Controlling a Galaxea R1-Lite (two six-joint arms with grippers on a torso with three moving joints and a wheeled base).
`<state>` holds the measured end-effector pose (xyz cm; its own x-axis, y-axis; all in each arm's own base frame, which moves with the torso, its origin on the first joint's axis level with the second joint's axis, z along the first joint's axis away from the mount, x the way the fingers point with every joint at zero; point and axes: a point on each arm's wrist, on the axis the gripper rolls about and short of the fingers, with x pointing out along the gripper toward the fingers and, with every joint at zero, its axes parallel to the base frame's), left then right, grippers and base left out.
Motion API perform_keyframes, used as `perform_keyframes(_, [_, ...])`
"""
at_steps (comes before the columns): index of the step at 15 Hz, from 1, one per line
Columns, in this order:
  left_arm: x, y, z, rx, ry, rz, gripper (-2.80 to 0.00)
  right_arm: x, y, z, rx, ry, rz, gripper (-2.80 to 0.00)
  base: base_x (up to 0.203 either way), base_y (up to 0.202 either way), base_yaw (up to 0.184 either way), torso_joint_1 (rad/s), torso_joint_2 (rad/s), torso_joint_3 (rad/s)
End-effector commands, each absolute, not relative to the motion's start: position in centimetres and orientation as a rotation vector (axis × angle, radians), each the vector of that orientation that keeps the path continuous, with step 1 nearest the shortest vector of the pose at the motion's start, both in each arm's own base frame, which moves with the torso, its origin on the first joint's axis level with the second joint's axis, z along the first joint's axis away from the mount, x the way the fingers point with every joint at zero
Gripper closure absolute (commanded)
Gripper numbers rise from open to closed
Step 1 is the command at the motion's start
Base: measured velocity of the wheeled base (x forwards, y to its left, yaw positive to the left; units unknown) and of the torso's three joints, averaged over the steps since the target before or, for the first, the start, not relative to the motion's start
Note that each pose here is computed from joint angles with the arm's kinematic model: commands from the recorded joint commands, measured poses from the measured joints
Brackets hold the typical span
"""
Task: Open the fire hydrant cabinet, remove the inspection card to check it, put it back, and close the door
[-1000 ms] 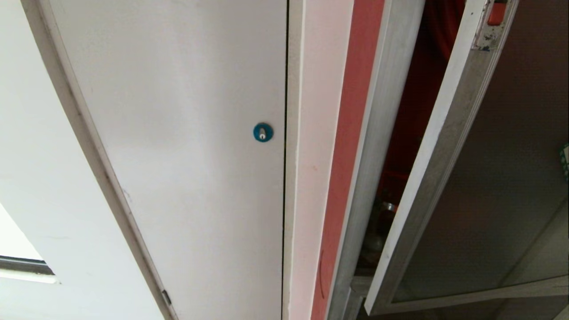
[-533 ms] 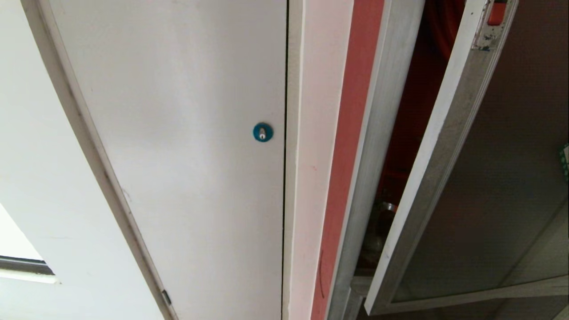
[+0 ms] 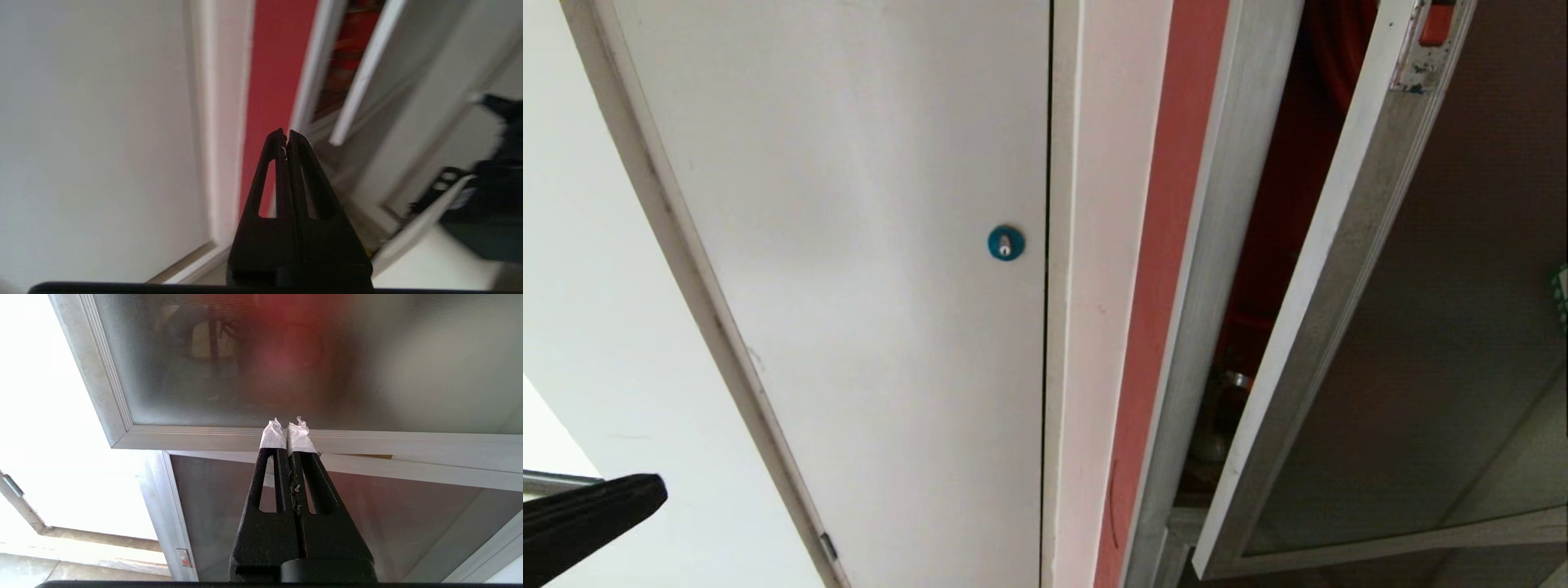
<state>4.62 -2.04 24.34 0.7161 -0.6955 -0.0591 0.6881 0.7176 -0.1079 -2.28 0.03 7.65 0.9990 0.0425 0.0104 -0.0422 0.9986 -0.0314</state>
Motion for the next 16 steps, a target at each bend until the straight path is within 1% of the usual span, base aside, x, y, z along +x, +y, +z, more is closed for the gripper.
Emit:
perform_keyframes(1, [7.4,-3.0,25.4,-0.102,0.172,-0.833,0.0,-2.2,0.0,7.5,-0.032,-0.005,0.044,0.0,0.0,0.0,0.0,0.0,0.0,0.0])
perform_keyframes(5, [9.8,-5.5,27.1,-0.102,0.219,-1.003,0.0,-2.2,0.0,7.5,-0.032,-0.005,0.043,0.0,0.0,0.0,0.0,0.0,0.0,0.0])
perform_keyframes(8, [11.7,-7.7,27.6,-0.094,0.2,-1.094,0.0,-2.2,0.0,7.5,-0.032,-0.004,0.044,0.0,0.0,0.0,0.0,0.0,0.0,0.0])
perform_keyframes(10, [12.6,-9.6,28.2,-0.13,0.191,-1.151,0.0,-2.2,0.0,7.5,-0.032,-0.004,0.043,0.0,0.0,0.0,0.0,0.0,0.0,0.0])
perform_keyframes(16, [16.0,-14.8,28.7,-0.14,0.212,-1.186,0.0,-2.2,0.0,7.5,-0.032,-0.005,0.044,0.0,0.0,0.0,0.0,0.0,0.0,0.0])
